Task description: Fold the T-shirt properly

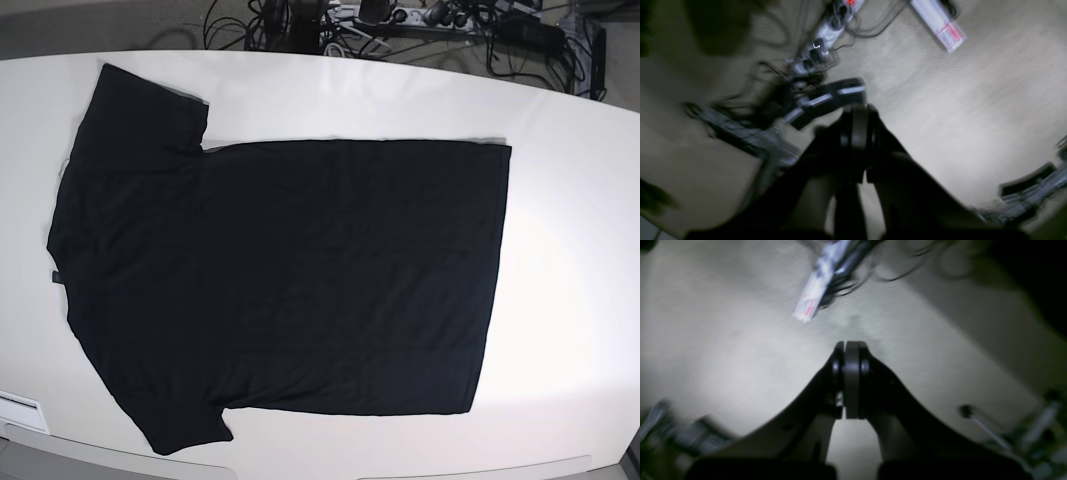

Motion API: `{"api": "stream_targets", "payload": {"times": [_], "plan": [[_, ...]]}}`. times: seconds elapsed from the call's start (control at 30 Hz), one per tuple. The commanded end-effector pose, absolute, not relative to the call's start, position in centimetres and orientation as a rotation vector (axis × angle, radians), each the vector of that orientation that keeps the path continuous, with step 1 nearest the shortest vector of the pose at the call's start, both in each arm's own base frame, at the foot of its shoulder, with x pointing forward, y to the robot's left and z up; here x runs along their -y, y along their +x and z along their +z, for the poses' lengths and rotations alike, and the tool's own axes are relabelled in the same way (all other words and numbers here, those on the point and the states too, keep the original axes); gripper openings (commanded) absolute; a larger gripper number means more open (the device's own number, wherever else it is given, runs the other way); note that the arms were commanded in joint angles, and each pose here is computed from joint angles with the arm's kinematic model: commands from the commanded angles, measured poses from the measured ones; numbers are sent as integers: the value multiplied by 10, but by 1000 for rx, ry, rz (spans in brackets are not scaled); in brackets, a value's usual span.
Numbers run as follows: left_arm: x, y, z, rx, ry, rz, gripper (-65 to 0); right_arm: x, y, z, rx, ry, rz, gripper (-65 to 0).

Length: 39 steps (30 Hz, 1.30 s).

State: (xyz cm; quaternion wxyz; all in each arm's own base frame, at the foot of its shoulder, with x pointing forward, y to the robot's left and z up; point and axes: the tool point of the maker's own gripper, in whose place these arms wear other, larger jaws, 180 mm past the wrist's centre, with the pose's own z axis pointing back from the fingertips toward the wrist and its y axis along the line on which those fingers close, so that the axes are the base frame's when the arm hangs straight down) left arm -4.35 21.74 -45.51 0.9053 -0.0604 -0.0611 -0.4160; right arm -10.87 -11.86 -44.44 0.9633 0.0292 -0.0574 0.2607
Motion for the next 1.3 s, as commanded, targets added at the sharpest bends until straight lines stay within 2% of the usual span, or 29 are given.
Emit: {"api": "stream_targets", "payload": {"times": [0.0, 0.33, 0.5, 0.63, 0.8, 1.07, 1.27], "plan": [[-220, -35, -444, 145, -110, -878, -650, 118, -109, -433, 132, 52, 528, -650], [-202, 81, -355, 525, 15, -895, -650, 161, -48, -385, 303, -152, 443, -650], [-182, 121, -302, 712, 56, -932, -650, 187, -6, -357, 422, -253, 408, -650], [-194, 137, -290, 756, 152, -972, -650, 203, 28, -326, 528, -326, 391, -650], [-199, 158, -278, 829, 225, -970, -650, 225, 42, -313, 581, -404, 390, -650], [-181, 178, -263, 937, 190, -1050, -650, 195, 62, -319, 638, -266, 552, -650], [-195, 179, -297, 859, 120, -1214, -650, 167, 82, -321, 701, -135, 641, -650]]}}
